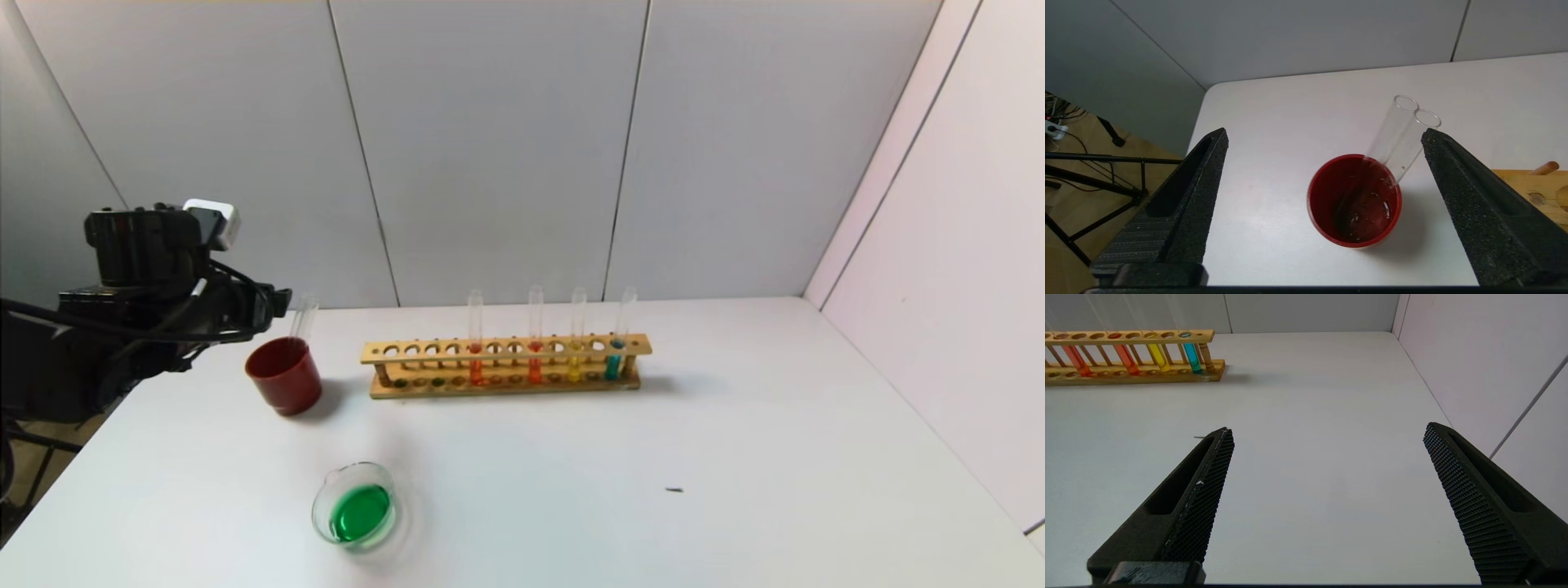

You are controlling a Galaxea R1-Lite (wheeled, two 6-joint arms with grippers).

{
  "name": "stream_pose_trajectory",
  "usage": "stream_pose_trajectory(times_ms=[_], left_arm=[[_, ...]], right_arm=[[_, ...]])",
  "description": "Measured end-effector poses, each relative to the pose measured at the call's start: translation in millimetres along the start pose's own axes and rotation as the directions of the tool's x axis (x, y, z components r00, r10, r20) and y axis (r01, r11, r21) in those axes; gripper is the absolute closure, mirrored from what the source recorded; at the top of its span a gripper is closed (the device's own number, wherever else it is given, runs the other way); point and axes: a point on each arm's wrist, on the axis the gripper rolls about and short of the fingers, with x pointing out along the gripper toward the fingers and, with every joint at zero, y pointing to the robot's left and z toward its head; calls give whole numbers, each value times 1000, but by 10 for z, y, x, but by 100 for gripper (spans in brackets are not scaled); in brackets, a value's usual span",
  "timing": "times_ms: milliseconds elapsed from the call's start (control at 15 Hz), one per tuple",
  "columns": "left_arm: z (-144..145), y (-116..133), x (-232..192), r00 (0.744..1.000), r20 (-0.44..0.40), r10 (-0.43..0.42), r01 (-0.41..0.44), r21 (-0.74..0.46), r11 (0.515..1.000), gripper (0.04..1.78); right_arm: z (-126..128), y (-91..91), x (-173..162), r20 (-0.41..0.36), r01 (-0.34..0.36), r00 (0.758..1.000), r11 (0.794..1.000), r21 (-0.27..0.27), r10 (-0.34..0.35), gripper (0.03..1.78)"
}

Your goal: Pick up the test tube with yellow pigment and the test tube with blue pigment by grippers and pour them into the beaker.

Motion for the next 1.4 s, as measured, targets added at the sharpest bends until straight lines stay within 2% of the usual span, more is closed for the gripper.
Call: stream_pose_trajectory(times_ms=[133,400,667,1067,1400], left_arm=[[133,124,-204,999,27,18,-17,-10,1000,7],[300,375,-882,996,81,46,-43,-37,998,7],[225,591,-1740,991,120,63,-57,-54,997,7],[-335,794,-2914,985,120,125,-117,-71,991,7],[-991,796,-3379,979,149,141,-130,-85,988,7]], right_arm=[[1,0,0,0,0,1000,1000,0,0,11],[1,0,0,0,0,1000,1000,0,0,11],[1,0,0,0,0,1000,1000,0,0,11],[0,0,0,0,0,1000,1000,0,0,11],[0,0,0,0,0,1000,1000,0,0,11]])
